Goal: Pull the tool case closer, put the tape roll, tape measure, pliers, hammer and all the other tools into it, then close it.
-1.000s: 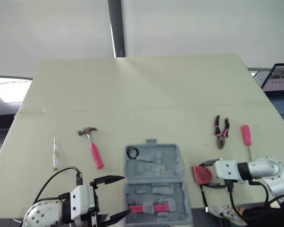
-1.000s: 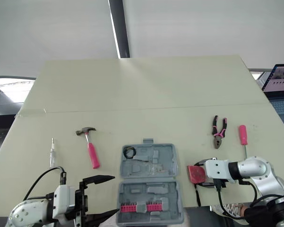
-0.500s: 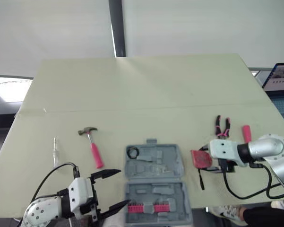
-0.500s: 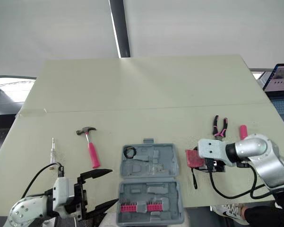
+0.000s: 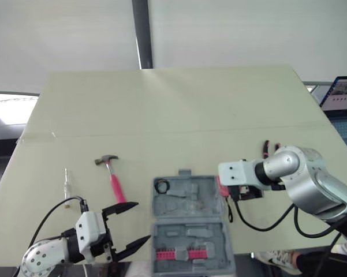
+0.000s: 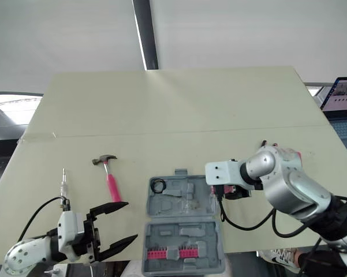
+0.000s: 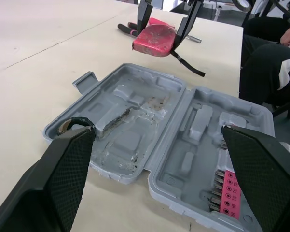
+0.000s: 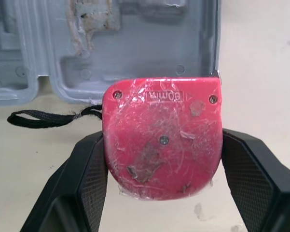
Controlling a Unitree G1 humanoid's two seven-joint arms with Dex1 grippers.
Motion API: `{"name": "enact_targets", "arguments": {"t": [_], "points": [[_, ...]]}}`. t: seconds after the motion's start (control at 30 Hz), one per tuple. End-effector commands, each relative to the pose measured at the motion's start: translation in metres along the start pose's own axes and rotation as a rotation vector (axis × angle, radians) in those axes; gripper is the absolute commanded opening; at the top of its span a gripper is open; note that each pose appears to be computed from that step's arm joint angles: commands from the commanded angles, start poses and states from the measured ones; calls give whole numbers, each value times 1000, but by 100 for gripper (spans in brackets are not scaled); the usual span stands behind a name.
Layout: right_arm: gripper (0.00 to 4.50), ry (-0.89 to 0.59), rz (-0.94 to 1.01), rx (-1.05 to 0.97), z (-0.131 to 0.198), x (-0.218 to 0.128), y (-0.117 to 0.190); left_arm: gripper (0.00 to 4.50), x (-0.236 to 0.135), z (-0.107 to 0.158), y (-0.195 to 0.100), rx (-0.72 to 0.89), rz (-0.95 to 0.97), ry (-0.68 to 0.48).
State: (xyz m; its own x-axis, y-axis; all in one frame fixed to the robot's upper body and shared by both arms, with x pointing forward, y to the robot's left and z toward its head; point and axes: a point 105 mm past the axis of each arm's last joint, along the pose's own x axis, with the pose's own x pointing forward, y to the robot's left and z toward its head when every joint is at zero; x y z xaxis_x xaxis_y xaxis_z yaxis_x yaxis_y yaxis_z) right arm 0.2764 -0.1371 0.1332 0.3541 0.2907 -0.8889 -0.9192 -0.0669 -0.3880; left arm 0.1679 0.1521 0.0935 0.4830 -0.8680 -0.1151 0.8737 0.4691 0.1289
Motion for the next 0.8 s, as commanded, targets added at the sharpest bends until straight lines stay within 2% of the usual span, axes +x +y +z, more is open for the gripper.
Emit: {"name": "enact_targets", "arguments": {"t": [0.03,0.43,0.8], "points": [[294,26,-7,-45,11,0,-3,450,0,1,1,7,14,-10],[294,62,14,-89,38,26,-10,450,0,-1,-3,4,26,2],[294,92,-5,-128,41,38,-15,450,0,-5,-9,-1,23,11]]}}
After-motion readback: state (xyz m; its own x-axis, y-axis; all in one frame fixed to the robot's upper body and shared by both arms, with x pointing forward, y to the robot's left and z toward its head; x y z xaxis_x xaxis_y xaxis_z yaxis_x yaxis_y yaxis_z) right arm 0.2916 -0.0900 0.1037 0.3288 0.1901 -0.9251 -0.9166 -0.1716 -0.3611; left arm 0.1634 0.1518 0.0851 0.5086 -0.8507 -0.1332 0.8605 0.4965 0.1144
